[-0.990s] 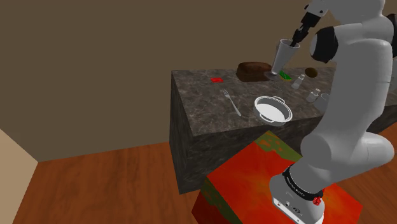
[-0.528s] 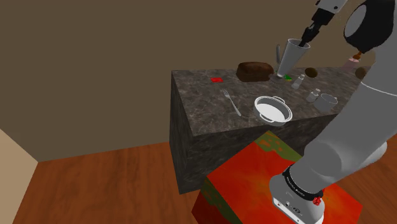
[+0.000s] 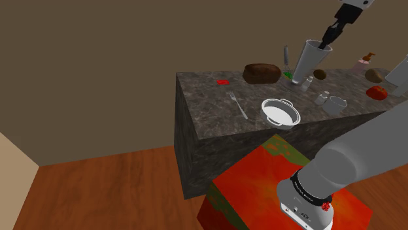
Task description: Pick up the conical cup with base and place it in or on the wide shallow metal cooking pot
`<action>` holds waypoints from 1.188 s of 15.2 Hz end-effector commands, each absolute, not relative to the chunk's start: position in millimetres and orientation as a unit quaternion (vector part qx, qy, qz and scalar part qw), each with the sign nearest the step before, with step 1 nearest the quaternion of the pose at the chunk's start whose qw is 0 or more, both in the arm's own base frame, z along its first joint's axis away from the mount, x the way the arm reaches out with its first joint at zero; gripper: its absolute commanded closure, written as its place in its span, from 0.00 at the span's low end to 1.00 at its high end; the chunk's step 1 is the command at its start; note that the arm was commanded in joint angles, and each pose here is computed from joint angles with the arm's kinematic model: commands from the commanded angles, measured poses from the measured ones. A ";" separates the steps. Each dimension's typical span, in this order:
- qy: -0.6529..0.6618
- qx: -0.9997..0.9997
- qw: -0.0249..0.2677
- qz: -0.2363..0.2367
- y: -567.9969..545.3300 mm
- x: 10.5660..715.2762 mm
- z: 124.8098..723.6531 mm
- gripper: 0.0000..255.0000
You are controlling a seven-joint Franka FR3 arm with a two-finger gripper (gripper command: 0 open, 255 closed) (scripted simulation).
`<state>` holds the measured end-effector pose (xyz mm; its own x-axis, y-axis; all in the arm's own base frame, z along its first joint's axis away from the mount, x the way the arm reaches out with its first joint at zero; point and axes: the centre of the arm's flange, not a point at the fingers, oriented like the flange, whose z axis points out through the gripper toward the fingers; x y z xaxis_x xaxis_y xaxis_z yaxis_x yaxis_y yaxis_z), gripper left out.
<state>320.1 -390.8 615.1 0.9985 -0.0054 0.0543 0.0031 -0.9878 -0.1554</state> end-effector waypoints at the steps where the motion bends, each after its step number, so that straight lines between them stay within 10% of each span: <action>1: 0.000 -0.997 0.077 -0.027 -369.8 298.9 625.5 1.00; 18: 0.000 -0.997 0.077 -0.027 -369.8 298.9 535.7 1.00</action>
<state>298.7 -369.0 541.1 0.9986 -0.0049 0.0531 0.0033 -0.9880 -0.1542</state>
